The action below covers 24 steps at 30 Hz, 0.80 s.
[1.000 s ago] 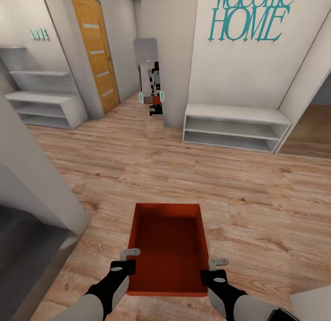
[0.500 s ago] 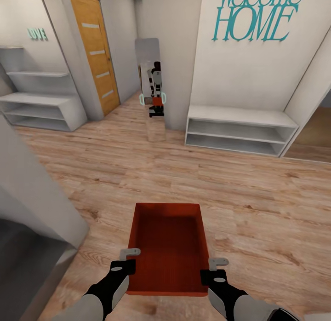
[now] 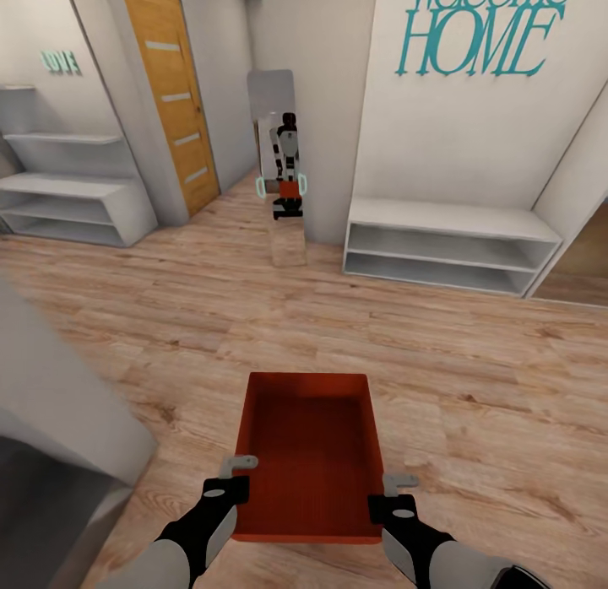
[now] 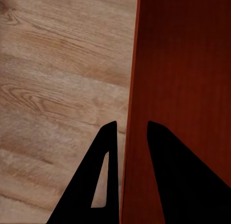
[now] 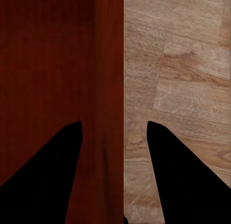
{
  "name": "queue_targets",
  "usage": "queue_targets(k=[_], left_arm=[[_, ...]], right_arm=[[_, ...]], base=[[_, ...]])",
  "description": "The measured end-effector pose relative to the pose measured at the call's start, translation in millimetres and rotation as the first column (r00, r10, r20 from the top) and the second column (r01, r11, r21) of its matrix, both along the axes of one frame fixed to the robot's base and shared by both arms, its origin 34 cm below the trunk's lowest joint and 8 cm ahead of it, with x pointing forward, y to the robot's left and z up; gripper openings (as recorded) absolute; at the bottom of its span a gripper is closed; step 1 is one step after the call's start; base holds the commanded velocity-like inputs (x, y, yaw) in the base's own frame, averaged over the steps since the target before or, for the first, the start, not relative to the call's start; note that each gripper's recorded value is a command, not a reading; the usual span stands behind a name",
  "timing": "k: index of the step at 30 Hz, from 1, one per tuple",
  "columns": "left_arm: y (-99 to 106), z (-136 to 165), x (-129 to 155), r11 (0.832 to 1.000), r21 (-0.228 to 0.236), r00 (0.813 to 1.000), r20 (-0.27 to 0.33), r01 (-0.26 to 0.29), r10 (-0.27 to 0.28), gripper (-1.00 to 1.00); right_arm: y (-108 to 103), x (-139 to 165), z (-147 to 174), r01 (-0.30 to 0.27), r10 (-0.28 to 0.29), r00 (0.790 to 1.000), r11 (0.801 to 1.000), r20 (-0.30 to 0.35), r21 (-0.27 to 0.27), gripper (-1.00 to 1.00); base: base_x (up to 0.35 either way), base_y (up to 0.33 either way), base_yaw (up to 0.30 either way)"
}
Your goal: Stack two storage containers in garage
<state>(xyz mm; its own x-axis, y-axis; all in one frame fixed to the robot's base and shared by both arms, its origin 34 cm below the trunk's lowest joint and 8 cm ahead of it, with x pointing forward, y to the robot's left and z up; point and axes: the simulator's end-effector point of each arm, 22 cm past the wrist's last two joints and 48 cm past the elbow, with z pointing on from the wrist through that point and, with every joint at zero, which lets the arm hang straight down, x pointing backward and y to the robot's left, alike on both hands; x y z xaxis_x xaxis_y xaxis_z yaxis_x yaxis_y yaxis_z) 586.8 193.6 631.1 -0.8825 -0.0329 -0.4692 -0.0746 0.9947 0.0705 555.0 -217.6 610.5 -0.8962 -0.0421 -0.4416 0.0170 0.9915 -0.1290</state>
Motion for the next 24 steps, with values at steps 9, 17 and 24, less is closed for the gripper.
queue_targets(k=[9,17,24], left_arm=[[0.3,-0.3,-0.5,1.000,0.000,1.000,-0.001,0.000,0.000,-1.00],[0.6,0.7,1.2,1.000,0.001,1.000,0.003,0.001,-0.001,-1.00],[0.5,-0.2,-0.4,1.000,0.001,1.000,-0.001,0.000,0.000,-1.00]], right_arm=[[0.3,-0.6,-0.2,0.000,0.000,1.000,1.000,-0.001,-0.001,-1.00],[0.6,0.7,0.5,0.001,-0.001,1.000,1.000,0.003,-0.002,-1.00],[0.4,-0.5,0.0,0.000,0.000,1.000,1.000,-0.001,-0.004,-1.00]], base=[[0.322,0.000,0.000],[0.322,0.000,0.000],[0.322,0.000,0.000]])
